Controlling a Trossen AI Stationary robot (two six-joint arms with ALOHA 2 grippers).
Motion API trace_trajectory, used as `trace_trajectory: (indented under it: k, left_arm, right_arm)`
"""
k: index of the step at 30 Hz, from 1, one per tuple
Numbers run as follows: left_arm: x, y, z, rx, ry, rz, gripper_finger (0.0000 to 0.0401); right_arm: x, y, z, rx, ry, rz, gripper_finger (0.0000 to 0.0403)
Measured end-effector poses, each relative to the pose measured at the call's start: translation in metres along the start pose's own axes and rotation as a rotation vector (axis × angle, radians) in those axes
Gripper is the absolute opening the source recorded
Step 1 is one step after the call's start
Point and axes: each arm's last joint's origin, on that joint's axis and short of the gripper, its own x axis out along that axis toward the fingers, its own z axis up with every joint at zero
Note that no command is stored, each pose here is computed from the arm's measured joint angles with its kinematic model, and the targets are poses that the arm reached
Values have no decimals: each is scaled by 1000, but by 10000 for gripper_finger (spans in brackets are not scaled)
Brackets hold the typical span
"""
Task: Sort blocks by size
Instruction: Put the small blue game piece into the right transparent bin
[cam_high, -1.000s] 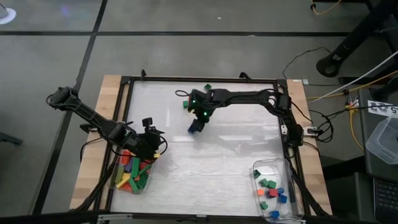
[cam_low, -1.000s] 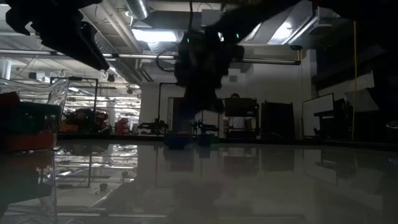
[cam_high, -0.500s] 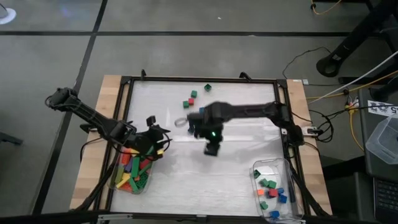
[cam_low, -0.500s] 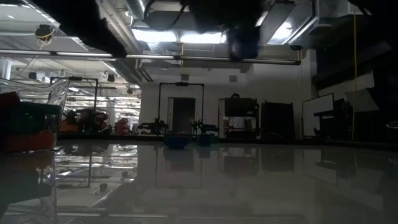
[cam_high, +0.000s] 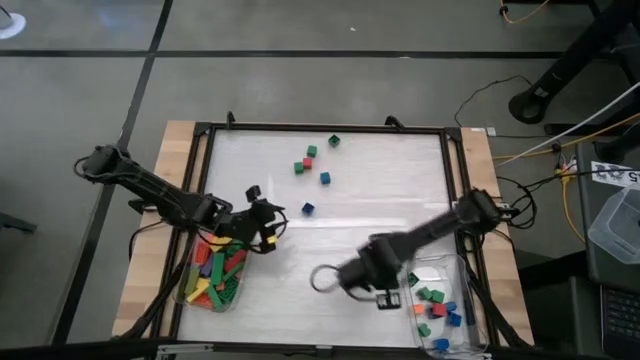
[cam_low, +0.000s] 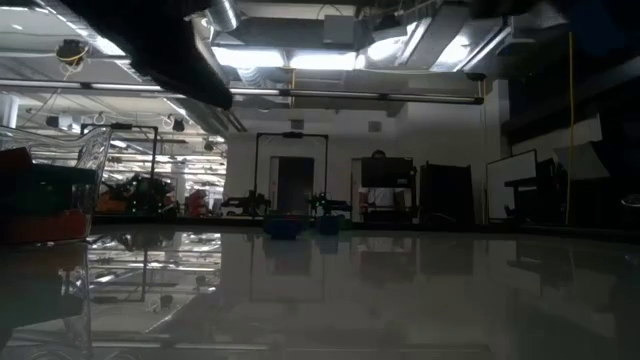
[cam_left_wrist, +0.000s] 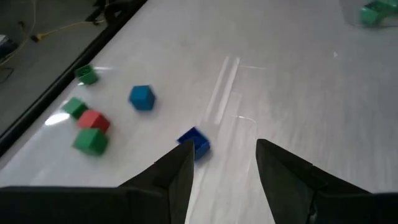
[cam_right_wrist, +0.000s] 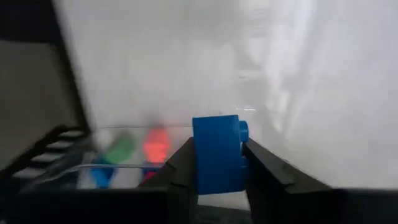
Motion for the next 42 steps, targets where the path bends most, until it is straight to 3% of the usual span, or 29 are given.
trace_trajectory:
  k: [3,7,11,18,24,31,42]
  left_arm:
    - [16,-11,-1,36,-20,-6,159]
    - [39,-20,1,79,-83,-4,159]
    - [60,-21,4,68,-123,-30,159]
    - [90,-12,1,-18,-135,-17,159]
    - [108,-4,-8,-92,-89,25,159]
    - [119,0,-19,-170,-27,56,159]
    - [123,14,-30,-273,84,123,159]
  right_arm:
    - [10,17,-26,112,-7,-116,89]
    - [25,39,-58,241,-1,-186,95]
    - [41,60,-80,271,18,-231,113]
    - [68,76,-106,325,33,-337,108]
    - [81,74,-114,459,110,-344,149]
    - [85,72,-114,458,132,-351,203]
    - [85,71,-114,452,119,-361,210]
